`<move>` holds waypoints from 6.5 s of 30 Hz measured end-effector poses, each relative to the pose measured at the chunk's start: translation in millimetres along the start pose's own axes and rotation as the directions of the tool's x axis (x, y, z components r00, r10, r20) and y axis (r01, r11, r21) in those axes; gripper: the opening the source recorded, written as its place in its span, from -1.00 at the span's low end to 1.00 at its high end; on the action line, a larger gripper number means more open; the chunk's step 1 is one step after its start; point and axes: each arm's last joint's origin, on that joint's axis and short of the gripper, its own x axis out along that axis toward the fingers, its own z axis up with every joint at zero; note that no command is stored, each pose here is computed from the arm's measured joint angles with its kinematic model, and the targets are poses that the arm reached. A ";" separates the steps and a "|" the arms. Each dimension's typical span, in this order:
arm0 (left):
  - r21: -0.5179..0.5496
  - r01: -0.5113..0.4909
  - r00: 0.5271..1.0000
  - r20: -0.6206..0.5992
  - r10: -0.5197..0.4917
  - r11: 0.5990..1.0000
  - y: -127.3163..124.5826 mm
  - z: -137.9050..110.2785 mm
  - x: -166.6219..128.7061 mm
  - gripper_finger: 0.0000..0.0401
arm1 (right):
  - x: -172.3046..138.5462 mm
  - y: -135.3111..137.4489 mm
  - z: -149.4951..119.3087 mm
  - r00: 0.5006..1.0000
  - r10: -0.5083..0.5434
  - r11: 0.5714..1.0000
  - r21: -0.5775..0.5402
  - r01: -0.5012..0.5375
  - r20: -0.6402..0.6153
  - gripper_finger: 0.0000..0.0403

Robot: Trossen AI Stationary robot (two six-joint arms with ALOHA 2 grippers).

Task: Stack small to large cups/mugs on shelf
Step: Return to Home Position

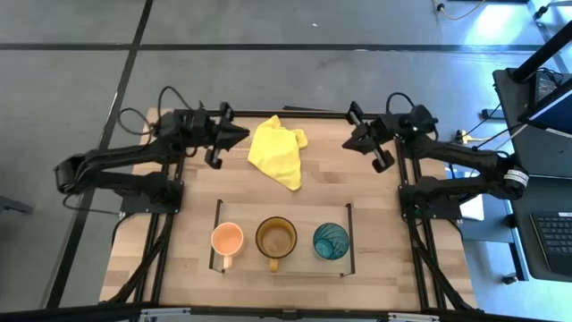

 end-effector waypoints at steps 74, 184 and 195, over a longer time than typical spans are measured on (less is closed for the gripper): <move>-0.070 -0.280 0.959 -0.077 0.274 0.958 -84.8 -84.1 -133.7 -0.93 | -52.3 101.1 -88.6 0.980 -0.007 0.996 0.081 0.024 -0.201 -0.94; -0.033 -0.400 0.848 -0.392 0.356 0.916 -95.2 -116.2 -141.9 -0.93 | -98.2 110.2 -151.7 0.696 -0.518 0.755 0.117 0.646 -0.497 -0.94; -0.033 -0.400 0.848 -0.392 0.356 0.916 -95.2 -116.2 -141.9 -0.93 | -98.2 110.1 -151.7 0.696 -0.519 0.755 0.117 0.646 -0.496 -0.94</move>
